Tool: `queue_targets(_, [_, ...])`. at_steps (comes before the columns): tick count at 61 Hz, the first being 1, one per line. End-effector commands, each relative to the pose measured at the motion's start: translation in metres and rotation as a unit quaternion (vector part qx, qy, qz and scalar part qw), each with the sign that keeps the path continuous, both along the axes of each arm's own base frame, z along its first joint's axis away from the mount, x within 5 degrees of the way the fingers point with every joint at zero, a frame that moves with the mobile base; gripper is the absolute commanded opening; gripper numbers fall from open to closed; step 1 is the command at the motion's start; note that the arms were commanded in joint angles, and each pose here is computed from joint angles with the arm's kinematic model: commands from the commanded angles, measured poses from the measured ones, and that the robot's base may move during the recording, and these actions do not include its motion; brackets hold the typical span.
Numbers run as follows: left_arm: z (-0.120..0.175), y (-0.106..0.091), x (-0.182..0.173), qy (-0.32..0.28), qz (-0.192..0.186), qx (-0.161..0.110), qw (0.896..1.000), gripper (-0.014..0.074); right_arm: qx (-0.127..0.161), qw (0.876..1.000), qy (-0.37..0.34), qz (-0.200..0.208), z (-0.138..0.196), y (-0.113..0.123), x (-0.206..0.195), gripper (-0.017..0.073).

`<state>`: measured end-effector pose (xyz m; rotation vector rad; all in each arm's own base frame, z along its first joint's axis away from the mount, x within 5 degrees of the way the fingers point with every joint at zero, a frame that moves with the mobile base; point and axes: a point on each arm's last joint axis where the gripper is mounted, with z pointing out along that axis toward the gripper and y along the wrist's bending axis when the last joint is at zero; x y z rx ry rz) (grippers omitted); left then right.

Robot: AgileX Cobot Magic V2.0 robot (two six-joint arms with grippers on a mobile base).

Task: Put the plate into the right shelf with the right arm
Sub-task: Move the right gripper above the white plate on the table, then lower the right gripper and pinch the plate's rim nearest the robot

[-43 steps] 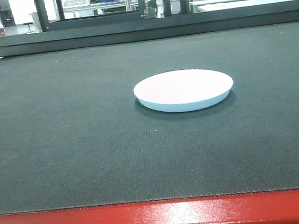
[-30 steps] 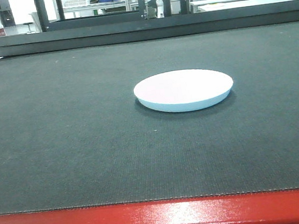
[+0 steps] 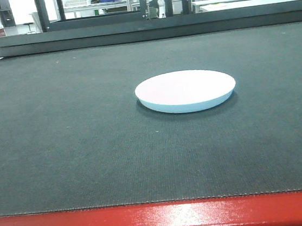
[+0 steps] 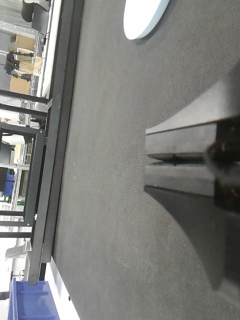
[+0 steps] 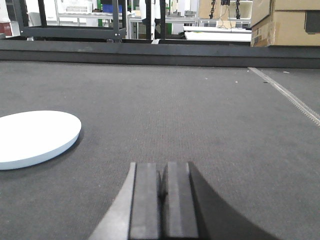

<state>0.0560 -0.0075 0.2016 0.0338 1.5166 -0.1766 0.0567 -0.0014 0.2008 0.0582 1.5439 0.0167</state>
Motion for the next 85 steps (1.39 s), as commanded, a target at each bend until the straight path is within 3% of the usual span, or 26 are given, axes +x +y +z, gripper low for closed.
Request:
queue_targets(1, [0.006, 0.0, -0.001, -0.046, -0.004, -0.009, 0.999, -0.0047, -0.01, 0.998, -0.069, -0.01, 0.013, -0.001, -0.002, 0.0025])
queue_targets(12, [0.006, 0.0, -0.001, -0.046, -0.004, -0.009, 0.999, -0.0047, 0.003, 0.995, -0.099, -0.01, 0.03, -0.001, -0.006, 0.0025])
queue_targets(23, [0.006, 0.0, -0.001, -0.046, -0.004, -0.009, 0.999, -0.0047, 0.003, 0.999, -0.039, 0.002, 0.081, 0.001, -0.009, 0.0037])
queue_targets(29, [0.006, 0.0, -0.001, -0.046, -0.004, -0.009, 0.999, -0.0047, 0.004, 1.0, 0.001, 0.005, 0.107, 0.001, 0.002, 0.0124])
queue_targets(42, [0.006, 0.0, -0.001, -0.046, -0.004, -0.009, 0.999, -0.0047, 0.007, 0.997, 0.074, 0.011, 0.157, 0.0, 0.055, 0.0447])
queue_targets(49, [0.006, 0.0, -0.001, -0.046, -0.004, -0.009, 0.999, -0.0047, 0.006, 0.993, 0.116, 0.029, 0.175, 0.005, 0.095, 0.047])
queue_targets(66, [0.006, 0.0, -0.001, -0.046, -0.004, -0.009, 0.999, -0.0047, -0.014, 0.961, 0.25, 0.121, 0.188, 0.052, 0.203, 0.047])
queue_targets(76, [0.006, 0.0, -0.001, -0.046, -0.004, -0.009, 0.999, -0.0047, -0.027, 0.934, 0.323, 0.15, 0.166, 0.084, 0.262, 0.047])
queue_targets(85, [0.006, 0.0, -0.001, -0.046, -0.004, -0.009, 0.999, -0.0047, -0.03, 0.918, 0.365, 0.152, 0.138, 0.098, 0.304, 0.047])
